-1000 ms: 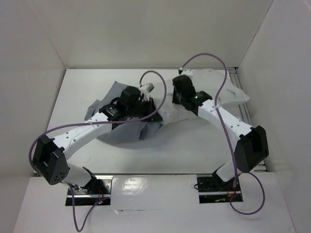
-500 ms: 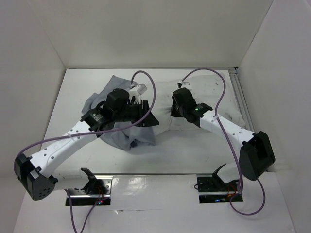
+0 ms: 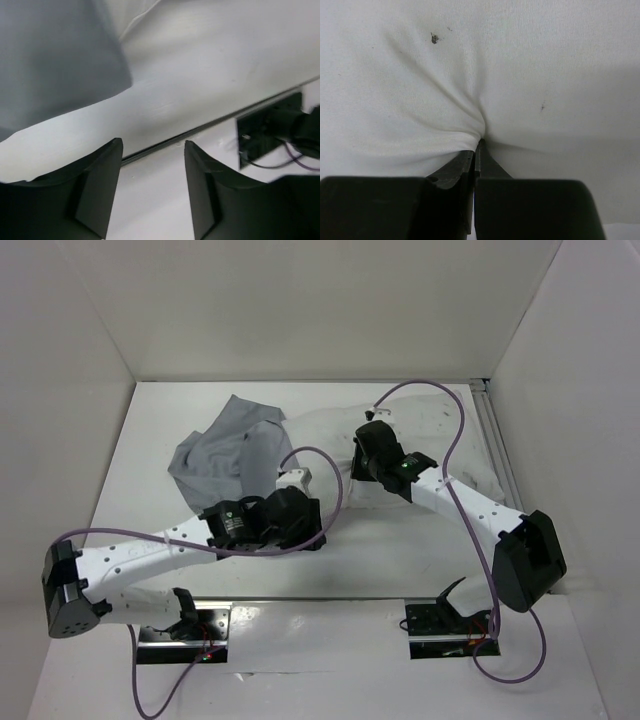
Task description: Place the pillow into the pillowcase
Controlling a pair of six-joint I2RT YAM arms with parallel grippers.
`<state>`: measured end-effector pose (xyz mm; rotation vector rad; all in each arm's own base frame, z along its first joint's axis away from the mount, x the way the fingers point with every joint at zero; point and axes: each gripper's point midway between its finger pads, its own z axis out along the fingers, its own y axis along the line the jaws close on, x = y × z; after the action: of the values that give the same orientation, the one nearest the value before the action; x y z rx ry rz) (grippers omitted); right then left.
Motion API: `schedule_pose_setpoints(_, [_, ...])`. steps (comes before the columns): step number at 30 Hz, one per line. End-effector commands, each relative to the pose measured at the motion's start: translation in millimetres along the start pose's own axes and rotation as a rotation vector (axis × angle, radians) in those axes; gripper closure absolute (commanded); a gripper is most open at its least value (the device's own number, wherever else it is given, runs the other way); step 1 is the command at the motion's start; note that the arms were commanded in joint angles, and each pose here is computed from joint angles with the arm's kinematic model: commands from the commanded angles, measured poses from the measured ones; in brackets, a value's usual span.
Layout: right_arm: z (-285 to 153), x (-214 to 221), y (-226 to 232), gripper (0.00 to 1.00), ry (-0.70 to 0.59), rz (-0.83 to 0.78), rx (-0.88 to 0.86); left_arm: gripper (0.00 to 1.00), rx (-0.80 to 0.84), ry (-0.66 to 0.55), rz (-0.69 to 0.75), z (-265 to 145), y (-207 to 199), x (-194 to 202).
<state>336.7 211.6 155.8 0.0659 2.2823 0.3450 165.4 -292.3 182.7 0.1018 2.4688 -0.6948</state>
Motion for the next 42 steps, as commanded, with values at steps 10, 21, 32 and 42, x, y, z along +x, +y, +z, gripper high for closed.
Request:
schedule_pose_setpoints(10, [-12.8,-24.7,22.7,1.00,-0.060,0.023,-0.069,0.19,-0.336,-0.088,-0.117,63.4,56.5,15.4])
schedule_pose_setpoints(21, [-16.6,-23.2,24.7,1.00,-0.058,0.007,-0.076,0.74,-0.426,-0.152,-0.141,76.8,72.6,-0.2])
schedule_pose_setpoints(32, [-12.7,-37.3,36.8,1.00,-0.077,0.004,-0.098,1.00,-0.003,-0.134,-0.082,50.7,-35.7,-59.1])
schedule_pose_setpoints(42, [1.8,-32.4,44.4,1.00,-0.067,0.027,-0.123,1.00,0.456,-0.131,-0.059,0.4,-118.7,-82.6])
